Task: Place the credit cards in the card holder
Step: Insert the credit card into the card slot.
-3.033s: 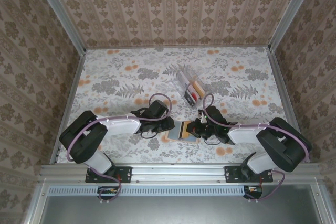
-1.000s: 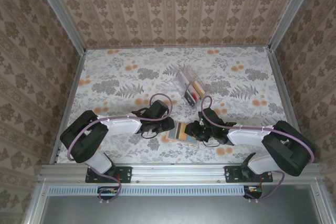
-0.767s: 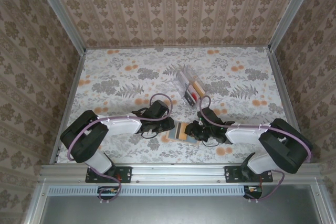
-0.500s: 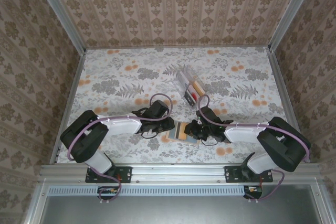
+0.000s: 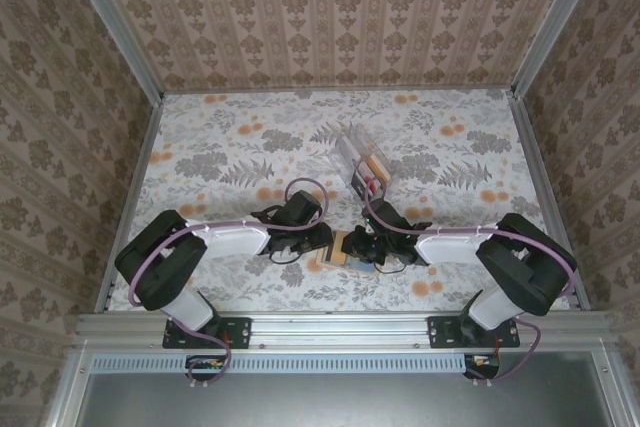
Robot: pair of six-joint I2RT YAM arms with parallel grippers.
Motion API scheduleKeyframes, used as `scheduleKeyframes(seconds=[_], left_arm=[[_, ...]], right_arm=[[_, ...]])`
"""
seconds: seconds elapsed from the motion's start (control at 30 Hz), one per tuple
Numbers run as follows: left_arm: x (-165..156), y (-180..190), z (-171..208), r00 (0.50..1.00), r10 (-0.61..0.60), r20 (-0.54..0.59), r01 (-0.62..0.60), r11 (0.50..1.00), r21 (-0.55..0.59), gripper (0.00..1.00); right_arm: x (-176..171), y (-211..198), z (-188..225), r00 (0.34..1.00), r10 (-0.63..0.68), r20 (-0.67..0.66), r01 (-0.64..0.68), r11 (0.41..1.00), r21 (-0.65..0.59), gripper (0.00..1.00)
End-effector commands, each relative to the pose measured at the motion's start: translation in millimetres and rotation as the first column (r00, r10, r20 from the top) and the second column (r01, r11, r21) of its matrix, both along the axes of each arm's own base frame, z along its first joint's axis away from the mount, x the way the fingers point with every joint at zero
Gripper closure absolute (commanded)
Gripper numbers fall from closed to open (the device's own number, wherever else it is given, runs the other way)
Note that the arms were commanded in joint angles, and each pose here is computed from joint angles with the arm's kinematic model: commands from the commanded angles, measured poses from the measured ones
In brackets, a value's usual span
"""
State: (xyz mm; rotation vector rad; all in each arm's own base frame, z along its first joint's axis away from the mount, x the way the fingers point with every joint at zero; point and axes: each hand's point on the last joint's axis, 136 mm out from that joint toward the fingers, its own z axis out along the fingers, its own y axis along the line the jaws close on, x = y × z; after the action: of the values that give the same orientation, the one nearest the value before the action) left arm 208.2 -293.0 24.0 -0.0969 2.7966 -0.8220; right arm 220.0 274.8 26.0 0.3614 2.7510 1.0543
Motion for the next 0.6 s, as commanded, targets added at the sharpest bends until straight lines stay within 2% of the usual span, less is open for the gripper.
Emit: scheduleKeyframes(seconds=[0.0, 0.13, 0.3, 0.57], left_arm=[[-11.0, -2.7, -8.5, 0.999, -0.016, -0.035, 0.016, 1.000, -0.006, 0.69], [-11.8, 0.2, -9.2, 0.999, -0.011, -0.034, 0.011, 1.000, -0.002, 0.69], [-11.6, -0.1, -10.3, 0.999, -0.013, -0.036, 0.013, 1.000, 0.000, 0.69], [-11.8, -1.7, -9.3, 0.999, -0.016, -0.037, 0.016, 1.000, -0.007, 0.69]], right_arm=[[0.2, 5.2, 7.3, 1.000, 0.018, 0.013, -0.018, 1.000, -0.002, 0.78], [-2.8, -6.9, 9.0, 1.000, 0.005, 0.022, -0.004, 0.999, -0.048, 0.74], [-4.6, -10.0, 6.9, 1.000, 0.003, 0.020, -0.002, 0.998, -0.059, 0.73], [-1.1, 3.4, 0.3, 1.000, 0.029, 0.001, -0.029, 0.999, -0.027, 0.81]])
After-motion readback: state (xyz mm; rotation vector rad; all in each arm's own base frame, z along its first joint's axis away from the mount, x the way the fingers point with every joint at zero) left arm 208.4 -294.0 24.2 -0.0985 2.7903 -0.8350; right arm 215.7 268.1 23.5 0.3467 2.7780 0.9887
